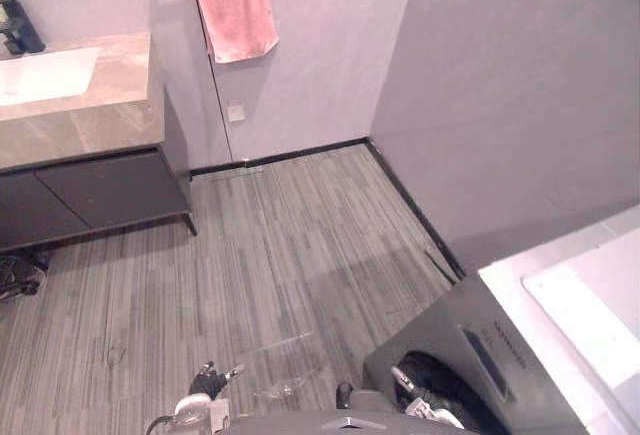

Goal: Pick up the laundry basket with both hands and put the clothes into the washing machine.

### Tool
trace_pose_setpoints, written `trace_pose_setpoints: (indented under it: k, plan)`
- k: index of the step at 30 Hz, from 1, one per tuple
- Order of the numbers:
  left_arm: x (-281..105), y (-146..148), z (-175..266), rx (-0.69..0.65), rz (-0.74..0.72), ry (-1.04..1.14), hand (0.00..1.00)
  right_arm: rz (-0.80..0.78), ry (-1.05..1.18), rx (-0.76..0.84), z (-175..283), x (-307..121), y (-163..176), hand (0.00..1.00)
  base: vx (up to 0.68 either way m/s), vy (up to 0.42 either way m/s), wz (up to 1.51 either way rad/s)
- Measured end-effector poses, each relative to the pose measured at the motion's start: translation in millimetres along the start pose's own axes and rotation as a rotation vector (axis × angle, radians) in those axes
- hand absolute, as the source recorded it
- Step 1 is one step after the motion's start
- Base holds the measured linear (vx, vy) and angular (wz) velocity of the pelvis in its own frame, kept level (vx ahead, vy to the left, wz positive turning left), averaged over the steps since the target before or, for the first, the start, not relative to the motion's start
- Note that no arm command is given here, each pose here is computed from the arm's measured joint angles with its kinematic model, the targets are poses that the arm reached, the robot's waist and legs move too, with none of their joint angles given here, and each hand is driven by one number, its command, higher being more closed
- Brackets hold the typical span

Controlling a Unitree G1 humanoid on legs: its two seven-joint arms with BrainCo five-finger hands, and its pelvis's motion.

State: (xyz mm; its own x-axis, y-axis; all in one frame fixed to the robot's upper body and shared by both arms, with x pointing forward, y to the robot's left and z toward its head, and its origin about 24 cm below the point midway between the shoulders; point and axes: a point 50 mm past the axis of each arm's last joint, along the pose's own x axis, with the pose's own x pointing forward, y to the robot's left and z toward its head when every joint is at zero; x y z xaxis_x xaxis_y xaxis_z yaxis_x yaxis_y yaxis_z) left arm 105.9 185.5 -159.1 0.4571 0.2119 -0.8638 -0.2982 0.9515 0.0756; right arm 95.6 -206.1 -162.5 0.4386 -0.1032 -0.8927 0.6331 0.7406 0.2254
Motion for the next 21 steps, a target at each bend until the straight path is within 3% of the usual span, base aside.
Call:
trace_pose_setpoints:
  k: [7, 13, 21]
  plan:
    - [1, -3, 3, 0.052, -0.019, -0.010, 0.00, -0.079, -0.049, 0.121, 7, 1, -4, 0.00, 0.07, -0.033, 0.52]
    - [2, 24, -7, 0.095, 0.055, 0.047, 0.00, -0.064, -0.024, 0.117, -6, 1, 4, 0.00, 0.00, 0.182, -0.10]
    - [2, 18, -13, 0.197, 0.020, 0.078, 0.00, -0.125, 0.017, 0.098, -22, -7, -20, 0.00, 0.08, 0.057, 0.09]
